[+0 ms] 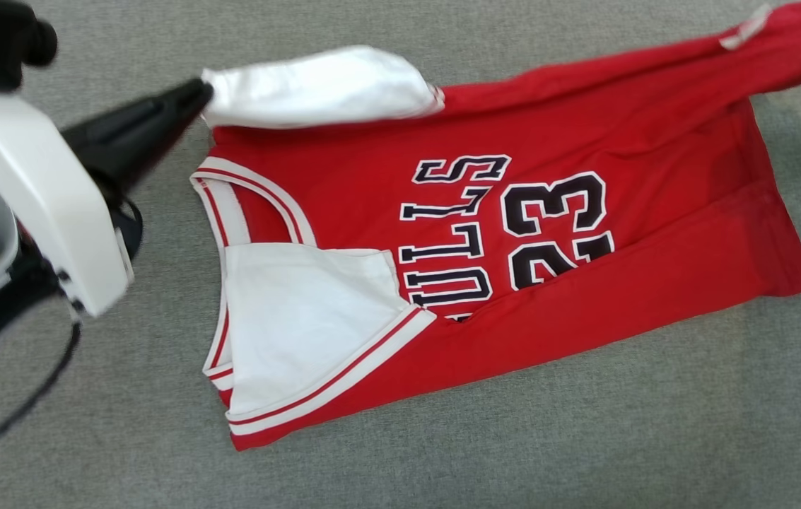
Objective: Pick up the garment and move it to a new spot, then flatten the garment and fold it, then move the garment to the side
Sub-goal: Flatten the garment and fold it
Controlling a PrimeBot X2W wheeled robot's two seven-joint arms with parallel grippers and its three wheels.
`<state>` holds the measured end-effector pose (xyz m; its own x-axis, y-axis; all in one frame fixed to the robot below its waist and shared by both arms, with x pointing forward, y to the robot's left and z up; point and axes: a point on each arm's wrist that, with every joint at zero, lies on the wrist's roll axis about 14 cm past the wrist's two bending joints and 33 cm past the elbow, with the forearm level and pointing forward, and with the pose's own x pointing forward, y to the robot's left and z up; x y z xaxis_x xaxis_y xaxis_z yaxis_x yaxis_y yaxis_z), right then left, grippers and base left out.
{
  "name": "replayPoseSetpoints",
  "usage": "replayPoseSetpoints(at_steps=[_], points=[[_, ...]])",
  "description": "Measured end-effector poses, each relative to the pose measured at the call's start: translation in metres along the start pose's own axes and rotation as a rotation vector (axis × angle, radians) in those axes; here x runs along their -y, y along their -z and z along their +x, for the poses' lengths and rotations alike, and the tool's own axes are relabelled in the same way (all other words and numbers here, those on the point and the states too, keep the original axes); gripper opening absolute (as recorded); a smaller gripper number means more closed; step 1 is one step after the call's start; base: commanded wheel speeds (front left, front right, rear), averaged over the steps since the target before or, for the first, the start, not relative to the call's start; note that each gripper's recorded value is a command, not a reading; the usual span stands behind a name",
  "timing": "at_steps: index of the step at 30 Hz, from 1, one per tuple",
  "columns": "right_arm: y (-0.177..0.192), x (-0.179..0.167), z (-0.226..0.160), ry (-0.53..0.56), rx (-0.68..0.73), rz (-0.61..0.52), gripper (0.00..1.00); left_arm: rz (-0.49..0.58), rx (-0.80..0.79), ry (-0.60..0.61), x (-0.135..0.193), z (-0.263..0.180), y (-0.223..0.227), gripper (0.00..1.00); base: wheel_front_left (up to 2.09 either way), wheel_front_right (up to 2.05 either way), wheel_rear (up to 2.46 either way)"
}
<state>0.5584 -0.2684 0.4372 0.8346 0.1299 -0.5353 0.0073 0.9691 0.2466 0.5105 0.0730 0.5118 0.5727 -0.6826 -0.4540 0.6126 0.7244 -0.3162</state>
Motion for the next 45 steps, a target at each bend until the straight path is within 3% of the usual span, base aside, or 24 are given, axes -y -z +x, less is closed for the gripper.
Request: replayPoseSetpoints(at_steps=[17,32,33,34,35,37,45], points=[[0.044,0.012,-0.034,-0.002,-0.035,0.027,0.00,-0.187,0.047,0.029,0.039,-0.054,0.033,0.00,0.00,0.00,0.00],[0.116,0.018,-0.046,0.028,-0.182,0.120,0.00,-0.359,-0.097,-0.007,0.057,-0.052,0.133,0.00,0.00,0.00,0.00],[0.120,0.017,-0.046,0.032,-0.191,0.129,0.23,-0.388,-0.091,-0.013,0.060,-0.046,0.144,0.00,0.00,0.00,0.00],[0.121,0.016,-0.046,0.033,-0.191,0.130,0.56,-0.397,-0.083,-0.028,0.059,-0.043,0.150,0.00,0.00,0.00,0.00],[0.121,0.015,-0.046,0.032,-0.187,0.134,1.00,-0.403,-0.073,-0.043,0.057,-0.041,0.154,0.07,0.00,0.00,0.00],[0.120,0.014,-0.047,0.033,-0.159,0.145,1.00,-0.407,-0.035,-0.076,0.054,-0.037,0.159,1.00,0.00,0.00,0.00],[0.110,0.005,-0.077,0.024,0.048,0.117,1.00,-0.325,0.305,-0.290,0.034,-0.043,0.139,1.00,0.00,0.00,0.00]])
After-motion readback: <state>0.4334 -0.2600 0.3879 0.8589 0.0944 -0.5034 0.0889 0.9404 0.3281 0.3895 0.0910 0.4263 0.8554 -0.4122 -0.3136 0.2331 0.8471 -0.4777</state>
